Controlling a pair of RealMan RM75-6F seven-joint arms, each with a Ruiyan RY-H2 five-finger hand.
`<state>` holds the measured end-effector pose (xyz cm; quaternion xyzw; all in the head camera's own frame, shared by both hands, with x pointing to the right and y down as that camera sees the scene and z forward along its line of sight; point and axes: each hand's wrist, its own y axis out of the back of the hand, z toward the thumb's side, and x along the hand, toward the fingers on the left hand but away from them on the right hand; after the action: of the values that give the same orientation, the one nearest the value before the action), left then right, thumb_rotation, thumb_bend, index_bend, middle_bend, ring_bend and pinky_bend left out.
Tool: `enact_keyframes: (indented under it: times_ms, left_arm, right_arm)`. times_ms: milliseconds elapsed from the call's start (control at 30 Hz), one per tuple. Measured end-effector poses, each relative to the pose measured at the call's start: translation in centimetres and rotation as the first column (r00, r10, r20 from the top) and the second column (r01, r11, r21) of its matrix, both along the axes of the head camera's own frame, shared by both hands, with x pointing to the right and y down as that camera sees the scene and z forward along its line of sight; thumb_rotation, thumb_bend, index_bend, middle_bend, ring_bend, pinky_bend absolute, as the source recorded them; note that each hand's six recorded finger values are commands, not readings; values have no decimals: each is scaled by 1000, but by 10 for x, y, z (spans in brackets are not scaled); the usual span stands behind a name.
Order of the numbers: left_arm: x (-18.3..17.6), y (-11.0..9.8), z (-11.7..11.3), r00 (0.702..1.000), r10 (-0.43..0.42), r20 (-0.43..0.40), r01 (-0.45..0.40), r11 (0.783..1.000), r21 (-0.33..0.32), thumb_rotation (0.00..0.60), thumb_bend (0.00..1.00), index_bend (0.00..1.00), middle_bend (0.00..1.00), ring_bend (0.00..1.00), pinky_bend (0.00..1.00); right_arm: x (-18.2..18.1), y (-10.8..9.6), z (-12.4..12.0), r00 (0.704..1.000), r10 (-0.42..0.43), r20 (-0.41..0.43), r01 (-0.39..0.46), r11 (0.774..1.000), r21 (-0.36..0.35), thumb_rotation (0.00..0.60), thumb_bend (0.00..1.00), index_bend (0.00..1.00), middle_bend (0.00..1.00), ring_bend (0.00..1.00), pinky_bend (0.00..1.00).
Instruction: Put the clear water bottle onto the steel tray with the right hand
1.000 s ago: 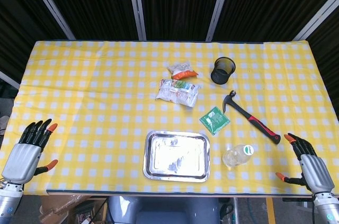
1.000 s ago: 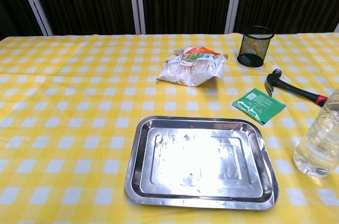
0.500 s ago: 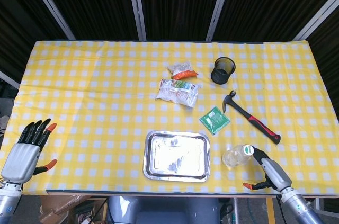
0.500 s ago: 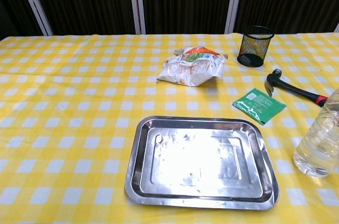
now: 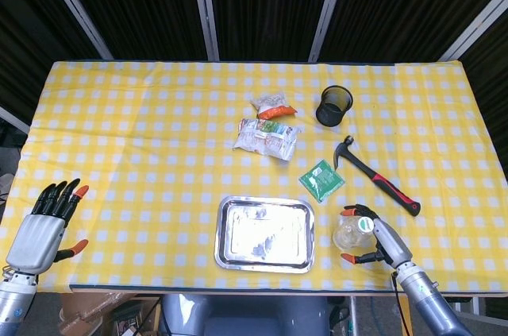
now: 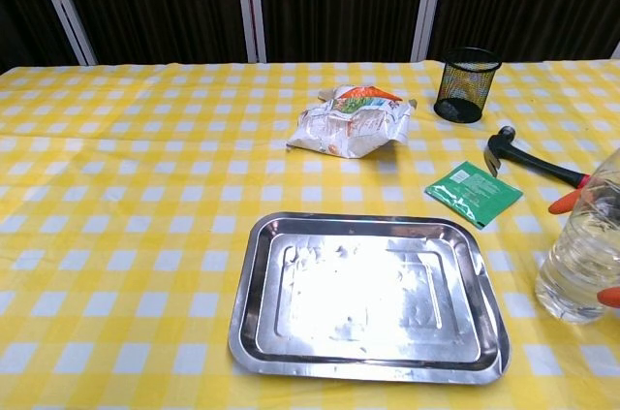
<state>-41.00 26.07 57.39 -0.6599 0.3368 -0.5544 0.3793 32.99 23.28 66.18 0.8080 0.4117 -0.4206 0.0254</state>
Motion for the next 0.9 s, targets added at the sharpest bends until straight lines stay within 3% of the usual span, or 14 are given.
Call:
enact_keyframes:
  times_ms: [100, 200, 333, 533, 900]
  left_arm:
    - [1, 0, 0, 1000, 2, 2, -2, 1000, -1, 600, 189, 25, 0, 0, 0]
    - [0, 0, 0, 1000, 1, 3, -1, 1000, 0, 600, 189, 26, 0, 0, 0]
    - [0, 0, -1, 1000, -1, 2, 1, 1000, 2, 600, 190, 28, 0, 0, 0]
    - [1, 1, -2, 1000, 3, -2, -3, 1000, 4, 600, 190, 28, 0, 0, 0]
    - [-2, -1, -3, 1000, -12, -5, 12, 1000, 3, 600, 189, 28, 0, 0, 0]
  right_arm:
    - [1, -4, 2, 998, 55, 26, -55, 998, -4, 600, 388, 616, 524, 247, 0]
    - [8, -6, 4, 996, 91, 10, -91, 996, 10, 600, 421, 693, 585, 289, 0]
    - [17, -5, 7, 991, 132, -15, -132, 991, 17, 600, 446, 706, 596, 295, 0]
    - [18, -4, 3, 988, 154, 17, -154, 988, 5, 600, 505, 706, 596, 295, 0]
    - [-22, -28, -33, 989, 95, 117, -104, 992, 72, 600, 514, 706, 596, 295, 0]
